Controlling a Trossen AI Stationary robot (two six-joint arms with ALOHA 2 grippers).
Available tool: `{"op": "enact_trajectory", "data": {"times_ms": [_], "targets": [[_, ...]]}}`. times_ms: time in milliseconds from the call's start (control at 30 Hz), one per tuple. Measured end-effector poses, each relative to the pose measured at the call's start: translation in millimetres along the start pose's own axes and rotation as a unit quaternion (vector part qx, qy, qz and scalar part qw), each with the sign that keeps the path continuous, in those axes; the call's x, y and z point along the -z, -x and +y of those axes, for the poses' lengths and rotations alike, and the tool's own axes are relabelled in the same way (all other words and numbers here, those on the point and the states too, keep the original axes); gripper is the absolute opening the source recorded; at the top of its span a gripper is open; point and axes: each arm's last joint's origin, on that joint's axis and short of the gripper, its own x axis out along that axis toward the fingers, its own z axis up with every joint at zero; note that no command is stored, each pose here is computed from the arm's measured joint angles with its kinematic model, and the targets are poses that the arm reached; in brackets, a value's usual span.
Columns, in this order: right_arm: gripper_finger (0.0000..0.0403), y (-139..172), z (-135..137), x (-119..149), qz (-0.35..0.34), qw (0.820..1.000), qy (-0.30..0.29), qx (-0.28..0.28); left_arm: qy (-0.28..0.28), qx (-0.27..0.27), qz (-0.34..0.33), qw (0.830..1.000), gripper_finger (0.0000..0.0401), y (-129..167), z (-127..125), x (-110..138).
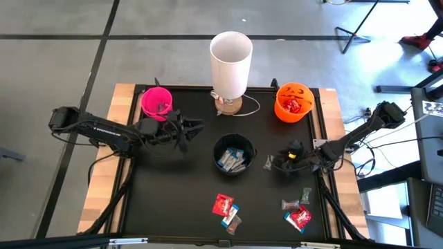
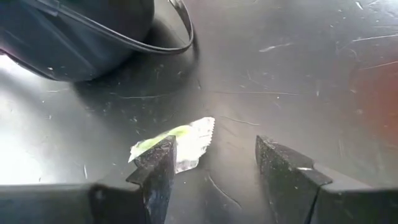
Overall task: Sort candy
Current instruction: Put the green gummy into the pink bucket
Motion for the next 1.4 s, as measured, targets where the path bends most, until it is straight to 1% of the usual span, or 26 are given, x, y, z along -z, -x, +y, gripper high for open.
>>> {"op": "enact_trajectory", "data": {"times_ms": [500,733,1133,1400], "targets": [[0.0217,-0.1,-1.0,0.1,-0.005,1.000,0.003,0.007,0.005,0.000,0.000,1.000,0.0151,0.0,0.0,0.0],[0.0217,-0.1,-1.3,0.2,-0.005,1.000,0.004,0.008,0.015,0.001,0.001,1.000,0.0151,0.3,-0.7,0.3],[0.0217,-0.1,-1.4,0.2,-0.006,1.000,0.004,0.009,0.015,0.003,0.003,1.000,0.0151,0.5,-1.5,1.0],[0.0217,-0.8,2.8,-1.6,-0.015,1.000,-0.009,-0.006,0.014,0.002,0.005,1.000,0.0151,0.5,-1.3,1.4]]}}
